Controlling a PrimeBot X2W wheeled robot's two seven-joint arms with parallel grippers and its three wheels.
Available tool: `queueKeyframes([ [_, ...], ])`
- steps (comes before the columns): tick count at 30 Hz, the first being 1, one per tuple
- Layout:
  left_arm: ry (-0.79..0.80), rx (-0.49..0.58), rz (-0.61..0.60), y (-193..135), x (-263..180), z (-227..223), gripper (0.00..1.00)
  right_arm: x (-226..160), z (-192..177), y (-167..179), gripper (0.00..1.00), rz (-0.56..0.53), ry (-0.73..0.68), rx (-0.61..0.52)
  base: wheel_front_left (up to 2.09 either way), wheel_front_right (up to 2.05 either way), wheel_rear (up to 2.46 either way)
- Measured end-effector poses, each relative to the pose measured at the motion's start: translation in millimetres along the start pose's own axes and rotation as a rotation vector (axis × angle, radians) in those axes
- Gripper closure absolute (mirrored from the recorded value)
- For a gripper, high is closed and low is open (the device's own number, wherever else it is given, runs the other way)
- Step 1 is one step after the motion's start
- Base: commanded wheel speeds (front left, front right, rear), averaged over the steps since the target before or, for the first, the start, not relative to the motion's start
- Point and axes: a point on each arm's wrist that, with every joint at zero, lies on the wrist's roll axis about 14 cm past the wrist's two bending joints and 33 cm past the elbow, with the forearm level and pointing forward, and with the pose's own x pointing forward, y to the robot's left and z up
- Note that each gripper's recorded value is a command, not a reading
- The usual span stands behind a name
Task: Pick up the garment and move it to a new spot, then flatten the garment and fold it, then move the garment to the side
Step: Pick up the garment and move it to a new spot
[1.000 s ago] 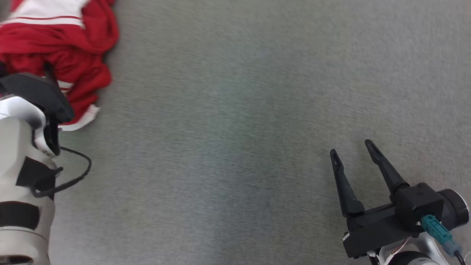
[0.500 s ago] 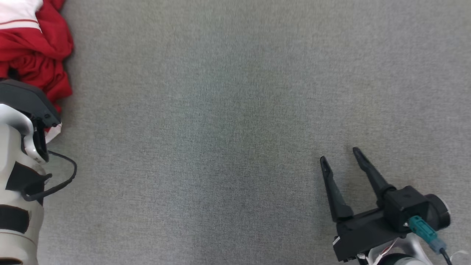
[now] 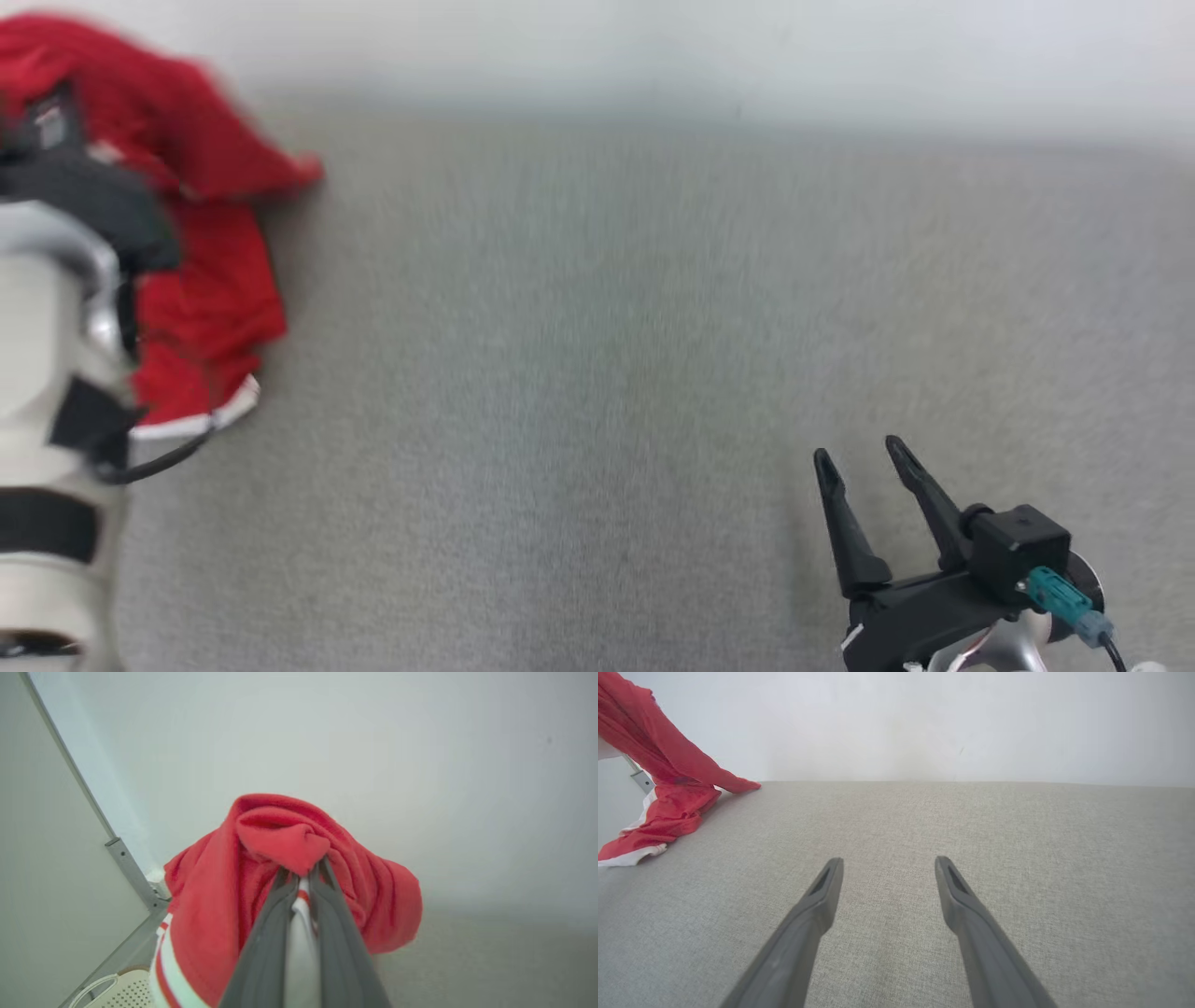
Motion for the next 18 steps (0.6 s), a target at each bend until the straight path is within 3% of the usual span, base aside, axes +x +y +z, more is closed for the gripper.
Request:
queueKeyframes([
  [6,-0.227,-0.069,-0.175,-53,-27,100,1.00,-22,42,-3,0.00,-0.031,-0.130,-0.020,0.00,0.00,0.00],
  [10,-0.370,-0.123,-0.334,-114,-54,158,1.00,-40,60,-11,0.00,-0.071,-0.185,-0.037,0.00,0.00,0.00],
  [18,-0.461,-0.190,-0.668,-236,-114,190,1.00,-75,80,-40,0.00,-0.187,-0.249,-0.062,0.00,0.00,0.00],
])
